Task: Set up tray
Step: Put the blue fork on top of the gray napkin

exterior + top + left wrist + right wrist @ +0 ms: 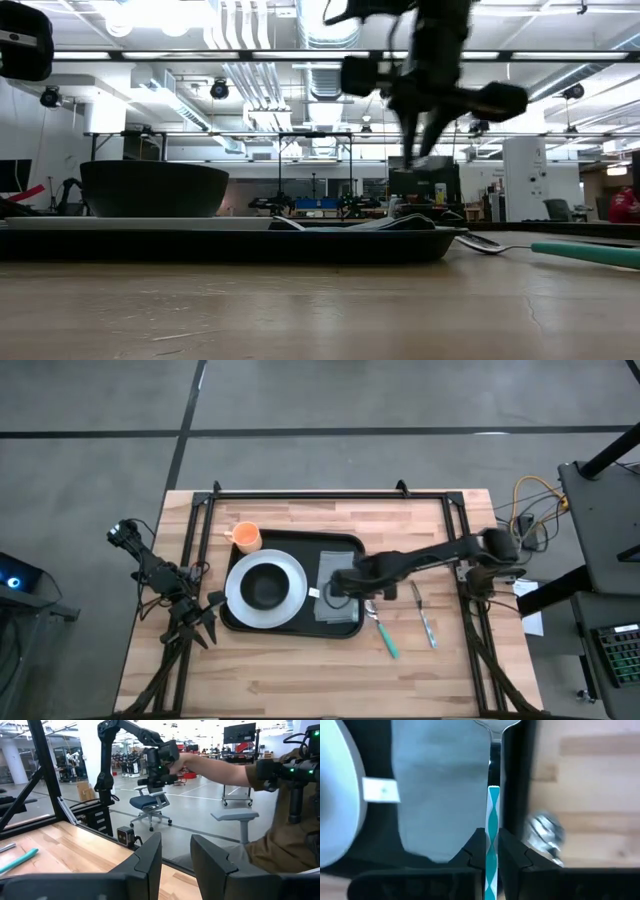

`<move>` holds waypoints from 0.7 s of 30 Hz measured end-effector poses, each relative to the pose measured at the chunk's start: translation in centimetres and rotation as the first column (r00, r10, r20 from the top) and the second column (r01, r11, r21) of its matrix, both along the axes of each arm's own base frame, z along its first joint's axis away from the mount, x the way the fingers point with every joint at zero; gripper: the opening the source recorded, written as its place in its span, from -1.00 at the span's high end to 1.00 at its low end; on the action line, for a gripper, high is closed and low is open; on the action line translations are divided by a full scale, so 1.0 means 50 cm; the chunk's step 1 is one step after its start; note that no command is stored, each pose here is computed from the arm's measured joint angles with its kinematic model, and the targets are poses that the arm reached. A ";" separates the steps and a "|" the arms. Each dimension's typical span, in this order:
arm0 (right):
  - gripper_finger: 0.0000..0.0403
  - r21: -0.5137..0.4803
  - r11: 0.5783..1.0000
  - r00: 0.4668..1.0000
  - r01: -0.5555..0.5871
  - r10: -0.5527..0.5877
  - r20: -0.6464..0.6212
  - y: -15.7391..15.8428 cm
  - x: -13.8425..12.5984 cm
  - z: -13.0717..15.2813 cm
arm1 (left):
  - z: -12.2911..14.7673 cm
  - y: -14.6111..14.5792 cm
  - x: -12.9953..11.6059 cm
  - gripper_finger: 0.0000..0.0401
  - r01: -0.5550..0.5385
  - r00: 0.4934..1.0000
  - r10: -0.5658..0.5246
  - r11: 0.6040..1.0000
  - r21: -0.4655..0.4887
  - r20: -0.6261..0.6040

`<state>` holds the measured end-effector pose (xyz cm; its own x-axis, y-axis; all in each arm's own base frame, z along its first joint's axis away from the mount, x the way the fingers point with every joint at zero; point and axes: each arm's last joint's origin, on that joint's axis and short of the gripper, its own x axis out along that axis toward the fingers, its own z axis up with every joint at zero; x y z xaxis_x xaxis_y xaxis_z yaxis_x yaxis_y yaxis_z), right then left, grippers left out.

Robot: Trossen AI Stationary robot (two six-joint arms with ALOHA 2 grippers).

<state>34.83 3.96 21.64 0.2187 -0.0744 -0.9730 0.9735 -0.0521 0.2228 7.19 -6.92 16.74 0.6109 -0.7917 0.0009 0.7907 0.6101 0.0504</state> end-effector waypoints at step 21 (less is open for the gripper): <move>0.92 0.033 0.999 0.999 0.010 -0.009 -0.033 -0.033 0.152 -0.070 | 0.000 0.000 0.000 0.58 0.000 1.000 0.000 1.000 0.001 0.000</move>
